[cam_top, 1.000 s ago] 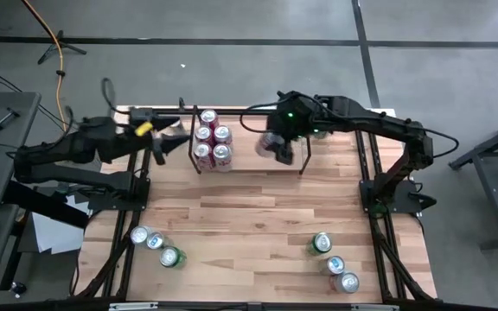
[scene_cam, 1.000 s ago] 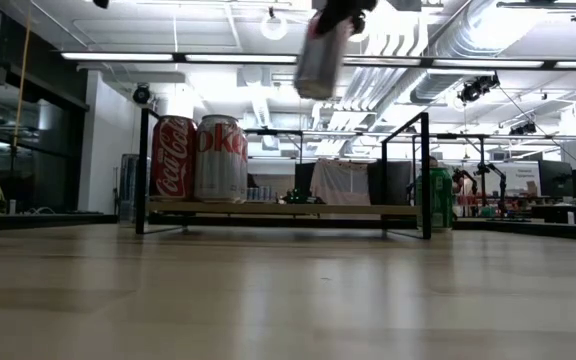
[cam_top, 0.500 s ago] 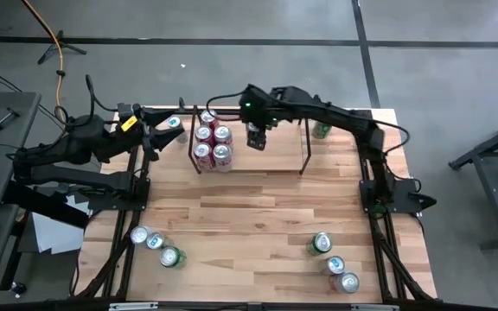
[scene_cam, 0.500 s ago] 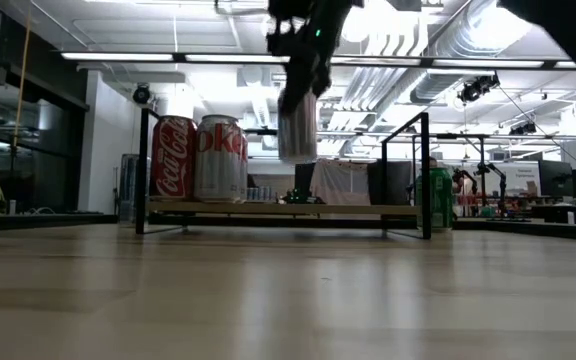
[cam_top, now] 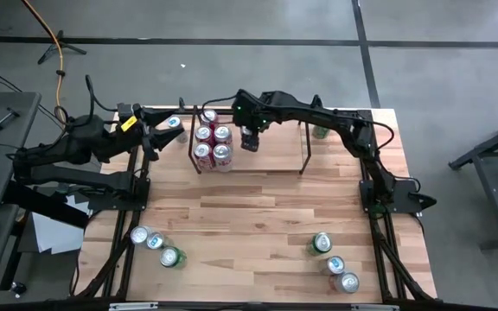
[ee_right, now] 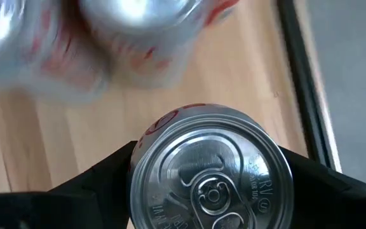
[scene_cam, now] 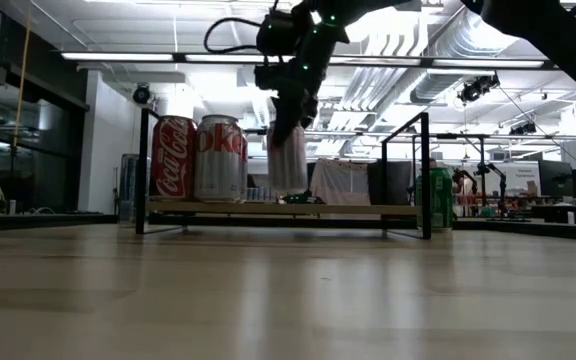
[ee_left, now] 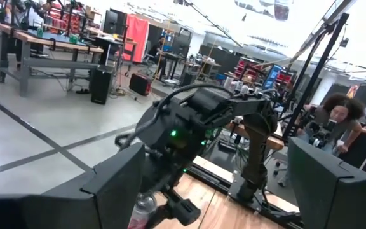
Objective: Place canned beverage on shelf
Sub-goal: Put the silver soda can on the shelf aligned with the other silver soda cans
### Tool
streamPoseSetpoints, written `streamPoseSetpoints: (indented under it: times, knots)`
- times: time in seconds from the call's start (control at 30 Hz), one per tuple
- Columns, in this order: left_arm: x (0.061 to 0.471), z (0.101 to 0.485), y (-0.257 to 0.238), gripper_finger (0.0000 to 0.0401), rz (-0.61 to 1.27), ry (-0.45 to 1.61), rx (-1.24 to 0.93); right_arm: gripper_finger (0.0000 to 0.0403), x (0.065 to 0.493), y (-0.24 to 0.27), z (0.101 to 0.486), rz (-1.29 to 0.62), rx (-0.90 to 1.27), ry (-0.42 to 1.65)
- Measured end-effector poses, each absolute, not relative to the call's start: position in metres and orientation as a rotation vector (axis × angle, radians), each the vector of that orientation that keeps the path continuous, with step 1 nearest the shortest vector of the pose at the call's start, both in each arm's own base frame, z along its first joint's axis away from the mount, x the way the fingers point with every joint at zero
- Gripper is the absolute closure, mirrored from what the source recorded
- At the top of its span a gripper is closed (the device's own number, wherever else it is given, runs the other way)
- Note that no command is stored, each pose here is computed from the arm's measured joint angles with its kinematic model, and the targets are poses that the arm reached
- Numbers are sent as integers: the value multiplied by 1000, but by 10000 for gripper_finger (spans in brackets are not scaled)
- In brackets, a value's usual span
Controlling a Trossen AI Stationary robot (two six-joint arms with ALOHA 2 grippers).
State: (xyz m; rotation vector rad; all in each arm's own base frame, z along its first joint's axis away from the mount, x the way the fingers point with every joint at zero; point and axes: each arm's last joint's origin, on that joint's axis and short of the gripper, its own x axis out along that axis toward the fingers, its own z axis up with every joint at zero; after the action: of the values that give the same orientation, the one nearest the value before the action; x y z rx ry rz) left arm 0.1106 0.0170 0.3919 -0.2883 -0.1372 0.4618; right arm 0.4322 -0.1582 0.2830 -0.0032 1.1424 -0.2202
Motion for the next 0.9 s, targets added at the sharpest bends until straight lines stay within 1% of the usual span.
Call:
streamPoseSetpoints:
  times: [0.17, 0.27, 0.5, 0.7, 0.9]
  knots:
    - [111, 392, 17, 105, 460, -139, -295, 116, 430, -153, 279, -11, -151, 1182]
    - [111, 392, 17, 105, 460, -140, -296, 107, 426, -152, 277, 71, -212, 1219]
    - [111, 392, 17, 105, 440, -144, -321, 102, 426, -152, 277, 163, -329, 1208]
    - [111, 392, 16, 105, 431, -147, -324, 100, 429, -150, 276, 185, -339, 1193]
    - [111, 392, 16, 105, 430, -151, -342, 99, 430, -149, 263, 221, -360, 1210]
